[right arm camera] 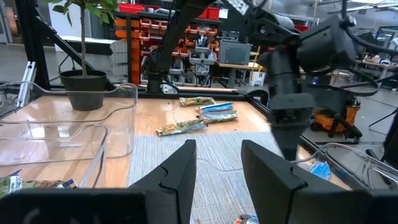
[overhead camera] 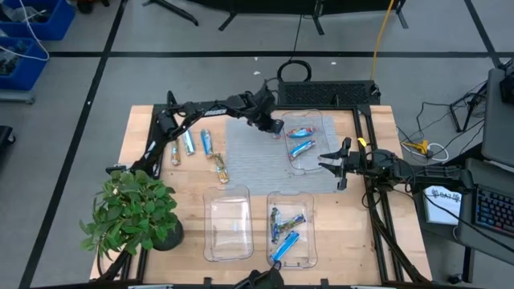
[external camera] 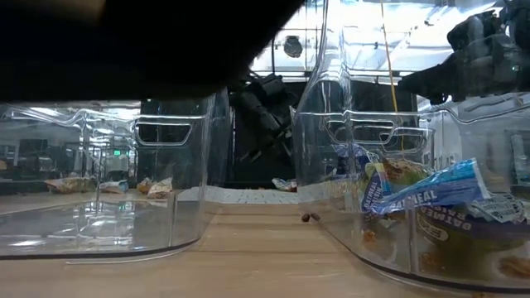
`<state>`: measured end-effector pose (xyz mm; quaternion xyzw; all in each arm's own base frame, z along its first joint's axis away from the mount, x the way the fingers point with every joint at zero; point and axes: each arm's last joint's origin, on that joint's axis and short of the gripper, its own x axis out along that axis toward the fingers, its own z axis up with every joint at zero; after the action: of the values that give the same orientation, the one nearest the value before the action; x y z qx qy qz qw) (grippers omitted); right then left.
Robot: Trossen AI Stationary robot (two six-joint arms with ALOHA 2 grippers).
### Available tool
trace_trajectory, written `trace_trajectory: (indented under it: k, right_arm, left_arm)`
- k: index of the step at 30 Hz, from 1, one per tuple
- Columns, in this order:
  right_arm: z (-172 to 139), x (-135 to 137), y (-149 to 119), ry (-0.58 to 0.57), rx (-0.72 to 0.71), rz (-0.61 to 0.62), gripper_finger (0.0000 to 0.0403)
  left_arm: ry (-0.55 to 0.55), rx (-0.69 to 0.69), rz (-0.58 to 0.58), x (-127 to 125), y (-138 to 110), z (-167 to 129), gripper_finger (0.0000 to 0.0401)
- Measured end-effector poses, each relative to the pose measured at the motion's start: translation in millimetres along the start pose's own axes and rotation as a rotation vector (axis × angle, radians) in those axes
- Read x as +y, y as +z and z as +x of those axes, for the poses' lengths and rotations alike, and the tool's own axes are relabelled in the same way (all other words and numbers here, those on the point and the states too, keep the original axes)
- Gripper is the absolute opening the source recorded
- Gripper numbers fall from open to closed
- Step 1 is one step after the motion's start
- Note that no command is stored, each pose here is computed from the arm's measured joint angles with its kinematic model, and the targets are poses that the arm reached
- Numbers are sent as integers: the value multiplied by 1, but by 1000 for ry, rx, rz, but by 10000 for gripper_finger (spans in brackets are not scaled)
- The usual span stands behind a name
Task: Pick and place Granola Bars by type
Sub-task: Put the red granola bar into the top transparent bin
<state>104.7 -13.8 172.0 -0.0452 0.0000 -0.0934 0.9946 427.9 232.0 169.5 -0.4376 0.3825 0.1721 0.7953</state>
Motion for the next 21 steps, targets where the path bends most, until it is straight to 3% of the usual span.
trace_trajectory:
  k: [6, 9, 12, 16, 21]
  right_arm:
    - [0, 0, 0, 0, 0, 0, 119]
    - [0, 0, 0, 0, 1, 0, 120]
    - [0, 0, 0, 0, 0, 0, 121]
    - [0, 0, 0, 0, 0, 0, 119]
    - [0, 0, 0, 0, -1, 0, 121]
  left_arm:
    - [-18, 12, -34, 3, 2, -3, 1]
    - [-79, 9, 3, 2, 5, -4, 1]
    - [-87, 6, 160, -4, 3, -4, 1]
    - [-17, -41, 429, -23, -4, -6, 1]
    - [42, -212, 687, -60, -5, -22, 1]
